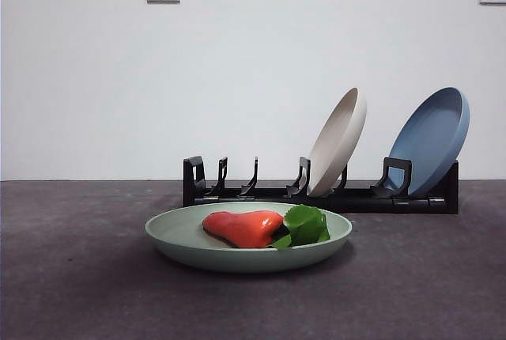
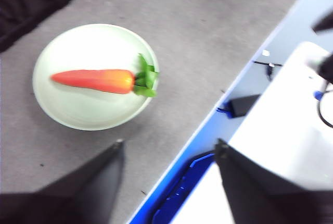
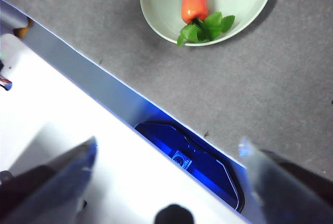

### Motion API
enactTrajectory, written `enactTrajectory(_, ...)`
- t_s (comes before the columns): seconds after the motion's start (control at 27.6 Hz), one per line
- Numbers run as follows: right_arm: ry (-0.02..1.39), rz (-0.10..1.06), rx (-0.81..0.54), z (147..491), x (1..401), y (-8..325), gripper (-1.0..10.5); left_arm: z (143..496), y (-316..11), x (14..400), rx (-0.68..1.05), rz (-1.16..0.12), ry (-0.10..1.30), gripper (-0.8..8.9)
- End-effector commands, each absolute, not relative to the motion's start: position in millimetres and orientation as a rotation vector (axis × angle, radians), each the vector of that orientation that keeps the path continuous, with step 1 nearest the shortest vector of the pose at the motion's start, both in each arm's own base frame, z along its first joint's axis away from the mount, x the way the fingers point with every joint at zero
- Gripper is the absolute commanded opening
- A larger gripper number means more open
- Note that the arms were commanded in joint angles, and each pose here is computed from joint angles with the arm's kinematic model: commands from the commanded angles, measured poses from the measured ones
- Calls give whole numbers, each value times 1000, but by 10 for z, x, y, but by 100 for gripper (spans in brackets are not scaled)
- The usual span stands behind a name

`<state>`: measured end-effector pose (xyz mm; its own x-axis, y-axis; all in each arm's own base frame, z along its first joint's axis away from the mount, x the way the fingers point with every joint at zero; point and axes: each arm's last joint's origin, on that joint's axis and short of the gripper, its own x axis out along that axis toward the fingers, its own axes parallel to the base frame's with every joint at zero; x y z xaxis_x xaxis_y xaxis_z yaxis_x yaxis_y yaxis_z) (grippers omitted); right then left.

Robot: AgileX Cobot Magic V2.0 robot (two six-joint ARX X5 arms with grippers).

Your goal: Take the green plate from the plate rack,put the plate on the table,take the carrot from the table,put the carrot in the plate

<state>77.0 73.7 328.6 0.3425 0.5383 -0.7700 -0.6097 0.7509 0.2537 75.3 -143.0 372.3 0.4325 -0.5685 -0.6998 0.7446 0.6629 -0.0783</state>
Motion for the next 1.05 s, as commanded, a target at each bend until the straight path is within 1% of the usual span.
enactTrajectory(0.04,952,758,-88,3293,749,724,62,3712,-1436,748,268,-844,765,-23)
enactTrajectory(0.07,950,758,-88,3295,745,720,-24,3712,-1436,748,268,-845,765,-6)
enactTrajectory(0.11,949,759,-88,3295,744,719,-8,3712,-1436,748,268,-845,765,-8)
enactTrajectory(0.33,949,755,-84,3296,744,718,1,3712,-1436,749,268,-842,763,-4)
enactTrajectory(0.91,946,753,-85,3298,739,713,1,3713,-1437,749,268,-842,762,-4)
enactTrajectory(1.05,946,753,-85,3298,739,713,1,3734,-1448,756,259,-850,735,-4)
